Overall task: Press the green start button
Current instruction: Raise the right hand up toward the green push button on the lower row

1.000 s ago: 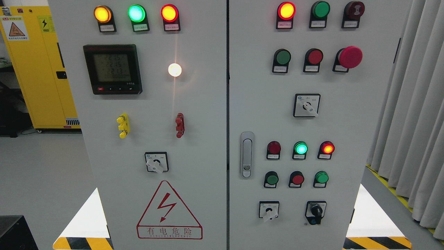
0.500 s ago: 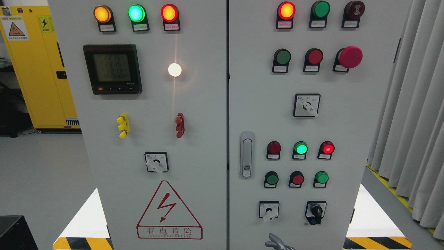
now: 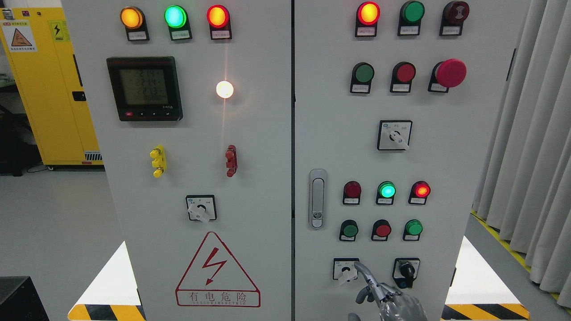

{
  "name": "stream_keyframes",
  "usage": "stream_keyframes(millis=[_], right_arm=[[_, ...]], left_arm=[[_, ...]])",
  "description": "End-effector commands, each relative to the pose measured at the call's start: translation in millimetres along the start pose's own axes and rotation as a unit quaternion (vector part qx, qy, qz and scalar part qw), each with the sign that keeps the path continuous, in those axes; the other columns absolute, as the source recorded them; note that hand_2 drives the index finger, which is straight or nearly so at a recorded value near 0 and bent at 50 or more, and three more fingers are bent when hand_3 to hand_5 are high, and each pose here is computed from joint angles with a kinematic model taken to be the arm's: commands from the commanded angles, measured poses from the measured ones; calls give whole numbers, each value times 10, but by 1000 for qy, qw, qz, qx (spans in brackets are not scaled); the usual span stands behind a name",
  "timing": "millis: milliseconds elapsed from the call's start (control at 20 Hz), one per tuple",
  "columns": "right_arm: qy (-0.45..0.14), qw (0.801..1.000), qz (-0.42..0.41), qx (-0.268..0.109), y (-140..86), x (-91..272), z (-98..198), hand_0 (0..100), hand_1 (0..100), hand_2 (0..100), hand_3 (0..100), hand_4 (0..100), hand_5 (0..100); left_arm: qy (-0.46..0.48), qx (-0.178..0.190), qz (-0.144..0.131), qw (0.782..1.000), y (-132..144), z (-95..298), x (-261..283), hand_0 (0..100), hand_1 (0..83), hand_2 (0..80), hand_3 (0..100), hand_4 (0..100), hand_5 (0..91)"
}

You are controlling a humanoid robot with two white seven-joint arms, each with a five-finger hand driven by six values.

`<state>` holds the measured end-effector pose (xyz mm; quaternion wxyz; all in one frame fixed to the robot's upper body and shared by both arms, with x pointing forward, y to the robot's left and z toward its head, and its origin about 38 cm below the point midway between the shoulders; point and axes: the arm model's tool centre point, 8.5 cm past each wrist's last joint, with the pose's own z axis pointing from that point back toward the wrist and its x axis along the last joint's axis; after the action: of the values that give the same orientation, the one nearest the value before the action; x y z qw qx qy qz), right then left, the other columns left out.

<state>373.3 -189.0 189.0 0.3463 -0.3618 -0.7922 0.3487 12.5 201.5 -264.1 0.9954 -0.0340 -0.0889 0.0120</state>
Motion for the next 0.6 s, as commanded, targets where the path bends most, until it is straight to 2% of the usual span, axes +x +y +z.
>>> stream_keyframes(millis=[0, 350, 550], right_arm=[[11, 1000, 8, 2, 64, -95, -226, 513, 986, 0, 903, 1000, 1000], [14, 1000, 13, 3, 56, -91, -308, 543, 991, 0, 907, 1000, 1000], [12, 999, 30, 22, 114, -106, -351, 593, 997, 0, 906, 1000, 1000]], left_arm=[[0, 0, 0, 1000, 0, 0, 1, 120, 556, 0, 0, 0, 0], [0, 0, 0, 1000, 0, 0, 1, 120, 556, 0, 0, 0, 0], [0, 0, 0, 1000, 0, 0, 1, 120, 556, 0, 0, 0, 0]])
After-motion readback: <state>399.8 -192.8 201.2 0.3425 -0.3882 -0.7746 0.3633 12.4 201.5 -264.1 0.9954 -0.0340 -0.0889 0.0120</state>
